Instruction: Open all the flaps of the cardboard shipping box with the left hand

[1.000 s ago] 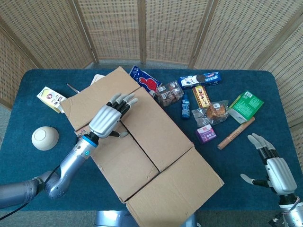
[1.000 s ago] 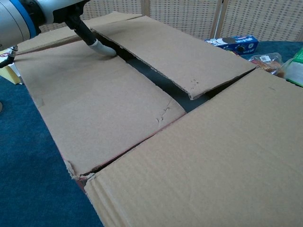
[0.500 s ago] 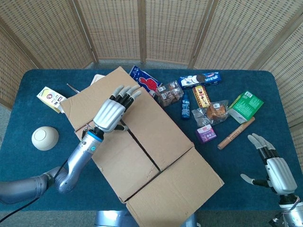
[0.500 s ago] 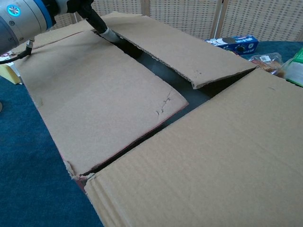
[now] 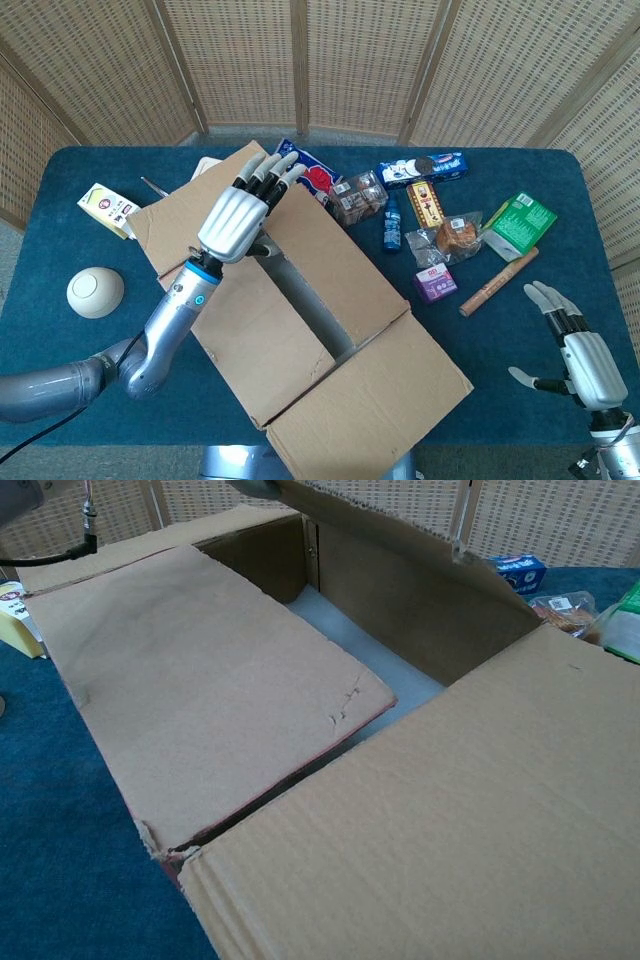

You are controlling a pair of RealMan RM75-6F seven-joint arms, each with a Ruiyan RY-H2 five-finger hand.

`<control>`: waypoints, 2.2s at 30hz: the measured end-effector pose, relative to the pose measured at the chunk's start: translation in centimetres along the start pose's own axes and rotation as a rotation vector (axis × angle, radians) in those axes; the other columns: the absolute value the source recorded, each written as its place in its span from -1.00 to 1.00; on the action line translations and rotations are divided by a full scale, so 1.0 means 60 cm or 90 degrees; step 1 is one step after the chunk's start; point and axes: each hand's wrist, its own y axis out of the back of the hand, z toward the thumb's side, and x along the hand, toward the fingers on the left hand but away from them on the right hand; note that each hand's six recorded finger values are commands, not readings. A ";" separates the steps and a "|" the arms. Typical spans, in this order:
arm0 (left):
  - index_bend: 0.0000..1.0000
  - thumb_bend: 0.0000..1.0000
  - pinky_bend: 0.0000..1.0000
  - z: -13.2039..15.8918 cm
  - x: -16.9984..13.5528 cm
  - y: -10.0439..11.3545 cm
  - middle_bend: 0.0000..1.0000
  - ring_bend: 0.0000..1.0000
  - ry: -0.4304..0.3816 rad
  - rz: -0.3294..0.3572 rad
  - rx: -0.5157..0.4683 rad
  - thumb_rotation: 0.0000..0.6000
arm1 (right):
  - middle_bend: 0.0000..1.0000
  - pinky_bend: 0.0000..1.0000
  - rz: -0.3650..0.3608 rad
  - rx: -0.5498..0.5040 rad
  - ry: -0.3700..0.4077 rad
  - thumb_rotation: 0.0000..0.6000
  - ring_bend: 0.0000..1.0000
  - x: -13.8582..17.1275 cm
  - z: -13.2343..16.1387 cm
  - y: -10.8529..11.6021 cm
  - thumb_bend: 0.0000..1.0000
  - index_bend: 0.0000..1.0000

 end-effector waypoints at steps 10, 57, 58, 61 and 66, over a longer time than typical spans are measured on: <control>-1.00 -0.77 -0.91 0.015 0.058 0.016 -1.00 -1.00 -0.011 0.015 0.030 1.00 | -1.00 -0.79 0.003 -0.006 -0.006 1.00 -1.00 -0.006 -0.004 0.001 -0.90 -1.00; 0.10 -0.95 -0.06 0.019 0.126 0.042 -0.09 -0.32 -0.032 -0.147 0.032 1.00 | -1.00 -0.79 0.027 -0.006 -0.008 1.00 -1.00 -0.020 0.001 -0.015 -0.91 -1.00; 0.15 -0.98 -0.02 0.011 0.116 0.045 -0.05 -0.29 -0.028 -0.157 0.034 1.00 | -1.00 -0.79 0.029 -0.005 -0.007 1.00 -1.00 -0.020 0.002 -0.016 -0.91 -1.00; 0.22 -1.00 0.07 -0.014 0.085 0.043 0.01 -0.24 -0.012 -0.198 0.044 1.00 | -1.00 -0.79 0.032 -0.005 -0.005 1.00 -1.00 -0.022 0.004 -0.020 -0.90 -1.00; 0.23 -1.00 0.11 -0.034 0.051 0.031 0.02 -0.23 0.004 -0.247 0.035 1.00 | -1.00 -0.79 0.035 -0.005 -0.003 1.00 -1.00 -0.023 0.008 -0.023 -0.90 -1.00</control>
